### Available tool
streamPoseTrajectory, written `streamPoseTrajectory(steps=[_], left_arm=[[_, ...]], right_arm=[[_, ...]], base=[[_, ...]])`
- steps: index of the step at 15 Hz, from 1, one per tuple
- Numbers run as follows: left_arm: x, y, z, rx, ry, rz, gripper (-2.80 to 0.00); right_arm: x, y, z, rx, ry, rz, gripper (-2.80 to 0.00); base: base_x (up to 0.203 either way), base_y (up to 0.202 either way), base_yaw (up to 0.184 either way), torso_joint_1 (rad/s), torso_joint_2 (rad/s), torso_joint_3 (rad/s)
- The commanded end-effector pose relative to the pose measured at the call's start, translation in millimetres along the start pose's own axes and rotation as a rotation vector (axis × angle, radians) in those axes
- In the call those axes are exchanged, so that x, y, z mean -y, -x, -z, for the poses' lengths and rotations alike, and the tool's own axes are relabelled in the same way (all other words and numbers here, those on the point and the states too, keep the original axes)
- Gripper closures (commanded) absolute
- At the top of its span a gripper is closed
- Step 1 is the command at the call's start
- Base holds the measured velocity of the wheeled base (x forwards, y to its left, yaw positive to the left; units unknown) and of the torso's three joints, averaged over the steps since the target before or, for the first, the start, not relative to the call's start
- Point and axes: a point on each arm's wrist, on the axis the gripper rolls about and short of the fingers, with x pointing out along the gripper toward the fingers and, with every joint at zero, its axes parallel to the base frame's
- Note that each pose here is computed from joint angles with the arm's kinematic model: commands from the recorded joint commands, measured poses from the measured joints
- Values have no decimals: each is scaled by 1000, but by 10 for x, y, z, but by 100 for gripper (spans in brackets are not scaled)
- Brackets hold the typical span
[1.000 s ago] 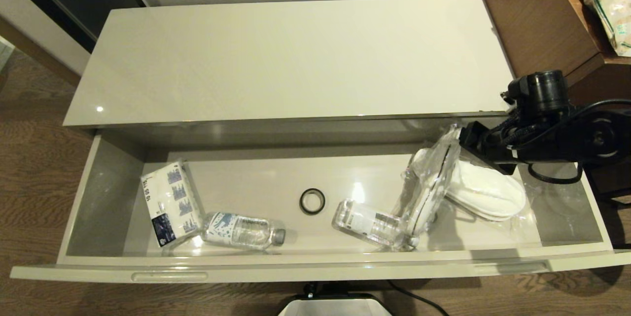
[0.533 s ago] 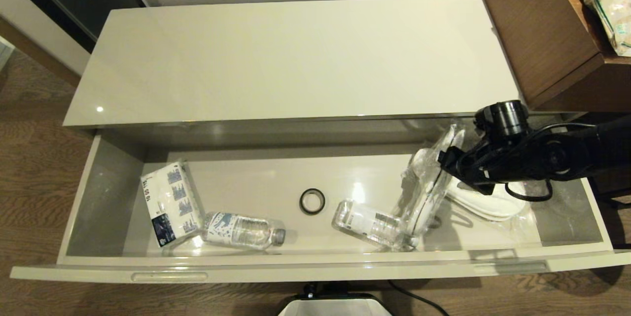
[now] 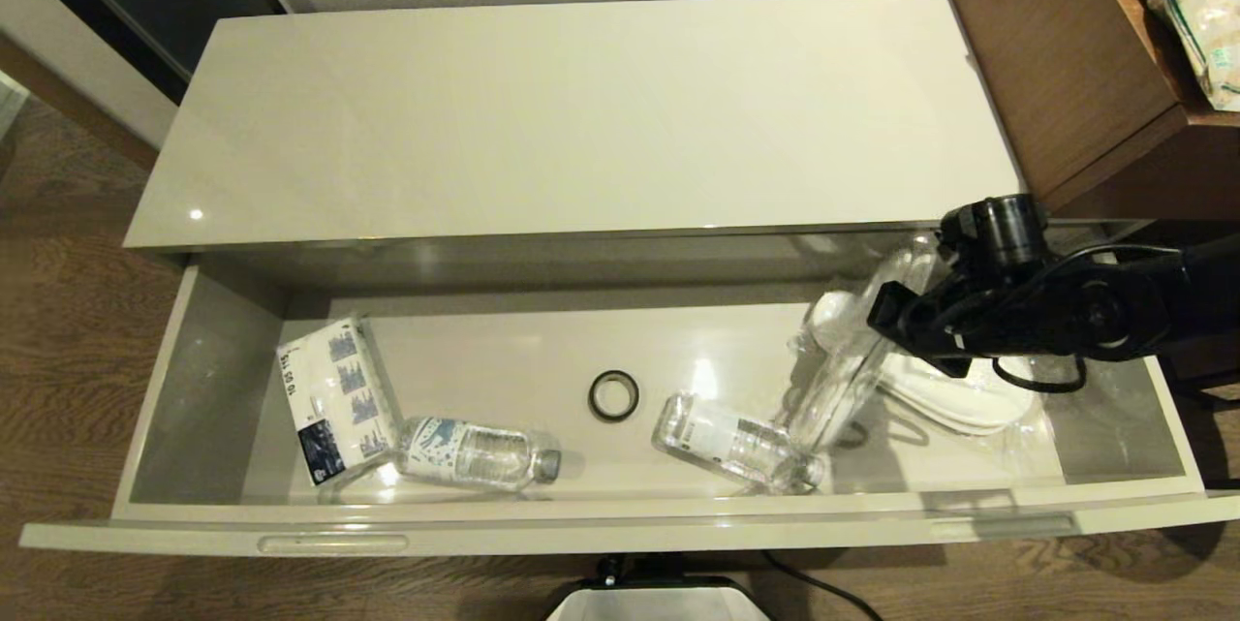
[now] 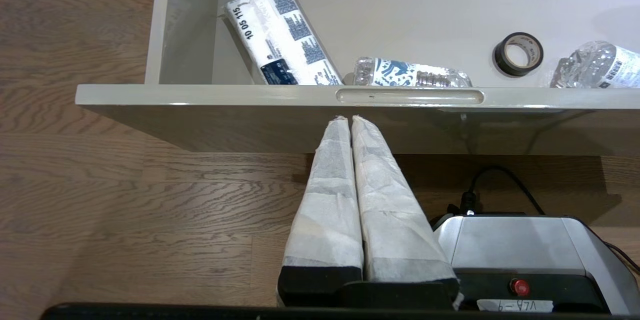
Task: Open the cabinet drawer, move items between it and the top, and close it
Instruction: Take out the disposable slippers from the drawer
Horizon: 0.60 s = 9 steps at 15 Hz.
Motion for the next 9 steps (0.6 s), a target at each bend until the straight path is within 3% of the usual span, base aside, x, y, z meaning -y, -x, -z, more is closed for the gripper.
streamPoseTrajectory(steps=[1,4,9], left_arm=[[0,0,0,0,0,-1,0],[0,0,0,0,0,0,0],[0,0,0,0,0,-1,0]], right_arm=[[-153,383,-168,59,2,-52,0],[-359,892,-388,68,-16,-99,0],[-414,1431,-399,41,-32,-128,0]], base=[[0,0,0,0,0,0],[0,0,0,0,0,0],[0,0,0,0,0,0]])
